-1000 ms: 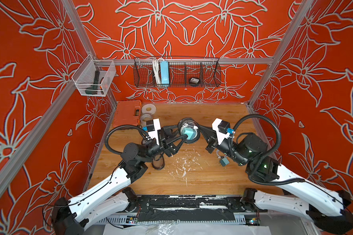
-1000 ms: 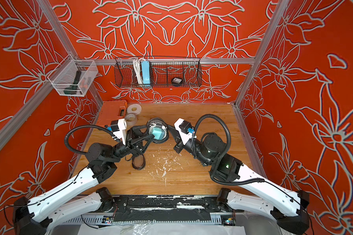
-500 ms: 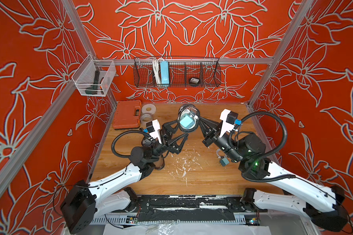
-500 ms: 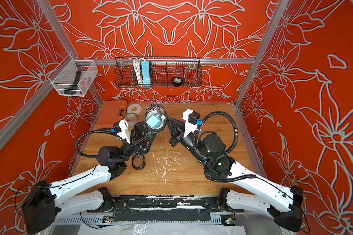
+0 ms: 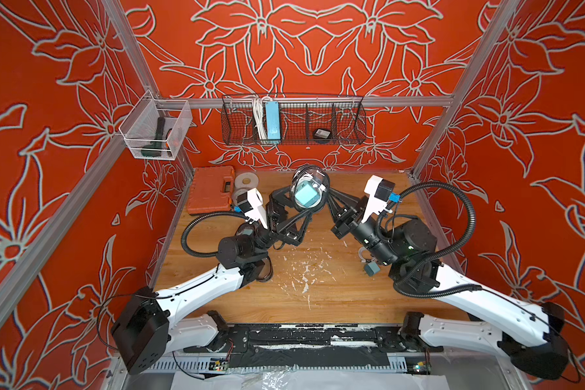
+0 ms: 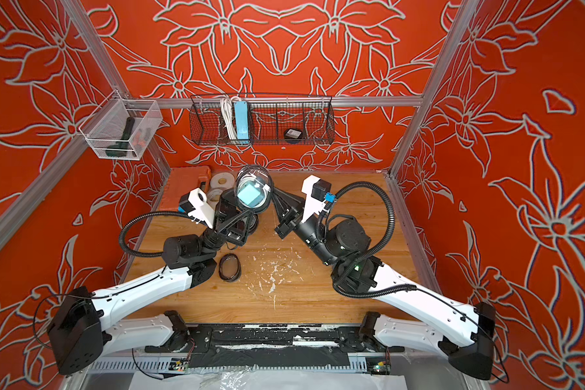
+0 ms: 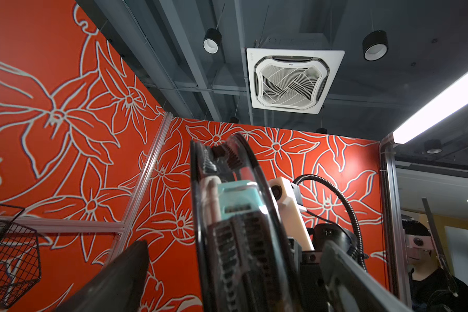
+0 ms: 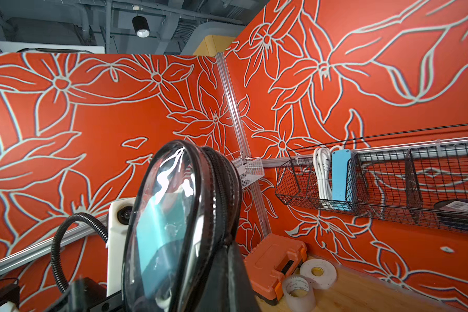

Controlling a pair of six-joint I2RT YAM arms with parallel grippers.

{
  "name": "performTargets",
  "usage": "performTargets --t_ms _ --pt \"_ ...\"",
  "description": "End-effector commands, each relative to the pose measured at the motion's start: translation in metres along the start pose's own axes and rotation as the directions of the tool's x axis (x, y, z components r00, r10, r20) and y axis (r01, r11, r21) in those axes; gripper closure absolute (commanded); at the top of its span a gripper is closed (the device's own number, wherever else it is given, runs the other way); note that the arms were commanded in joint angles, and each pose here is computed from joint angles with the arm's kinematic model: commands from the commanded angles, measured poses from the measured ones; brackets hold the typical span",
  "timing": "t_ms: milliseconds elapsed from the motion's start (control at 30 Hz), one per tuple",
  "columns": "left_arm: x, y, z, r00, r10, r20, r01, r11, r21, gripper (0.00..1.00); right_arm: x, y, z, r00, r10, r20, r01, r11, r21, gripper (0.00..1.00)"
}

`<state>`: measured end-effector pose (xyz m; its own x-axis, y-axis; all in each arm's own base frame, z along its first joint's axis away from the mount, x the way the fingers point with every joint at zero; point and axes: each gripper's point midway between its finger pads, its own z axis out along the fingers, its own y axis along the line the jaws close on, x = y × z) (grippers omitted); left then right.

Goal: Pack away charging kits
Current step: Zip the zipper on the storage bag.

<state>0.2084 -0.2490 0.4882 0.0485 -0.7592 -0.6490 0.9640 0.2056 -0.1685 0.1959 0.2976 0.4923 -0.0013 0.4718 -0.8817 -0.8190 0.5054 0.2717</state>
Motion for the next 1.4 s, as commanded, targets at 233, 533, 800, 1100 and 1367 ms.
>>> performTargets --t_ms 233,533,800,1100,1367 --pt "-0.018 -0.006 0.01 0.995 0.021 0.094 -0.025 0.999 0.047 0.13 -0.024 0.015 0.006 0.994 0.08 0.073 -0.075 0.994 -0.075 1.0" --pt "-0.017 0.002 0.015 0.997 0.021 0.078 -0.021 1.0 0.008 0.81 -0.015 0.012 0.003 0.996 0.063 0.055 -0.06 0.996 -0.061 1.0" --pt "-0.013 -0.008 0.02 0.999 0.04 -0.028 -0.04 0.999 0.016 1.0 -0.02 0.002 -0.017 0.994 -0.109 -0.012 0.109 0.994 -0.002 1.0" --pt "-0.007 -0.007 0.003 0.987 0.007 -0.162 -0.02 0.996 -0.082 1.0 -0.031 -0.003 -0.023 0.931 -0.353 -0.097 0.357 0.934 0.025 1.0" --pt "-0.011 -0.025 -0.011 0.97 -0.007 -0.244 -0.012 0.997 -0.08 1.0 -0.032 -0.01 -0.024 0.866 -0.474 -0.158 0.484 0.874 0.034 1.0"
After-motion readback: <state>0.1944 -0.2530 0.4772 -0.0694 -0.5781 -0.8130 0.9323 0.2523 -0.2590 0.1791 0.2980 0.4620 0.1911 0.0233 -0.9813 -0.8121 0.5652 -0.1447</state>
